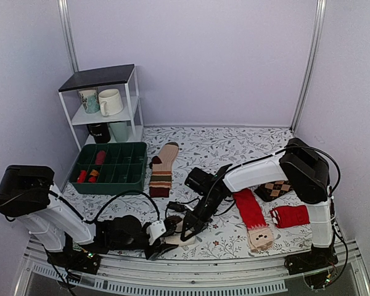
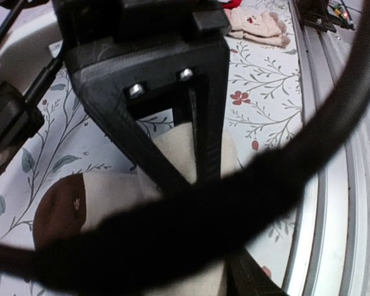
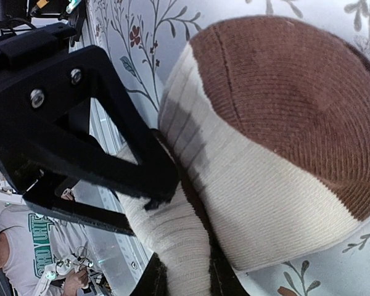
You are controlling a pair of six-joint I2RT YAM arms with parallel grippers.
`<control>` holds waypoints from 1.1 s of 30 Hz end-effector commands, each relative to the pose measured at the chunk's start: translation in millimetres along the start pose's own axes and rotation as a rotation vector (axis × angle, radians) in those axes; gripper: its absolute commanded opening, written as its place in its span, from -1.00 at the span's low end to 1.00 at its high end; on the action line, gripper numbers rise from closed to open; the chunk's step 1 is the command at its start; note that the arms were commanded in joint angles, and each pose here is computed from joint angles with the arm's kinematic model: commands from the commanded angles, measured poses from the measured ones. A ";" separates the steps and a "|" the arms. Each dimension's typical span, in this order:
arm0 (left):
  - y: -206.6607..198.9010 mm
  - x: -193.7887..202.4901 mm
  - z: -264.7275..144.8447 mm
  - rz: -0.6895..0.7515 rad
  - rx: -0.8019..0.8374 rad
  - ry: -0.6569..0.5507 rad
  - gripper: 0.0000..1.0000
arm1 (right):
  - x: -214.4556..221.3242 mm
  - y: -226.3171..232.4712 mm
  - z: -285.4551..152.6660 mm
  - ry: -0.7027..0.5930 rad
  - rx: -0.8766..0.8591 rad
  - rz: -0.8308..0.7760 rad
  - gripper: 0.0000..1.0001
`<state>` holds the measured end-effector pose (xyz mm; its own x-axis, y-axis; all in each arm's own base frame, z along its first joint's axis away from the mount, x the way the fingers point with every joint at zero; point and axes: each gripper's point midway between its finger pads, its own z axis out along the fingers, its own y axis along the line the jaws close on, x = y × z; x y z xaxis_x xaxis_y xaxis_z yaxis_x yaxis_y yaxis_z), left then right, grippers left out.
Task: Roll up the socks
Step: Roll a pair of socks at the center of the board.
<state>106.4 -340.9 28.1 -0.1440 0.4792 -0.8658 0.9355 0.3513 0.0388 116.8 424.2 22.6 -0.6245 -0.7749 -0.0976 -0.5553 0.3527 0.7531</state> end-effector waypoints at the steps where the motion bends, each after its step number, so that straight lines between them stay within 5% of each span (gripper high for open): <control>1: 2.0 21.8 -11.1 -0.037 -0.026 0.051 -0.06 | 44.3 -51.3 19.3 0.128 0.144 0.155 -0.72; 10: -2.3 24.3 -11.6 -0.049 -0.002 0.054 -0.27 | 43.9 -52.2 20.9 0.126 0.140 0.161 -0.72; 18: -12.5 23.5 -7.7 -0.039 0.056 0.053 -1.00 | 41.8 -51.8 22.5 0.122 0.129 0.167 -0.71; 23: -16.3 29.2 -13.2 -0.089 0.081 0.072 -1.00 | 28.1 -47.8 18.6 0.074 0.130 0.135 -0.49; 27: -13.9 39.6 -18.7 -0.180 0.091 0.099 -1.00 | -8.0 -32.6 0.2 -0.080 0.142 -0.024 -0.20; 33: -8.2 50.5 -23.3 -0.296 0.095 0.128 -1.00 | -53.9 20.8 -66.5 -0.546 0.192 -0.499 -0.03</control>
<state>97.3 -323.3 26.3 -0.3321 0.3924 -0.8578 0.9019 0.3984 -0.1669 126.7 427.0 33.5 -0.6012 -0.7296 -0.3260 -0.6763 0.2472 0.6939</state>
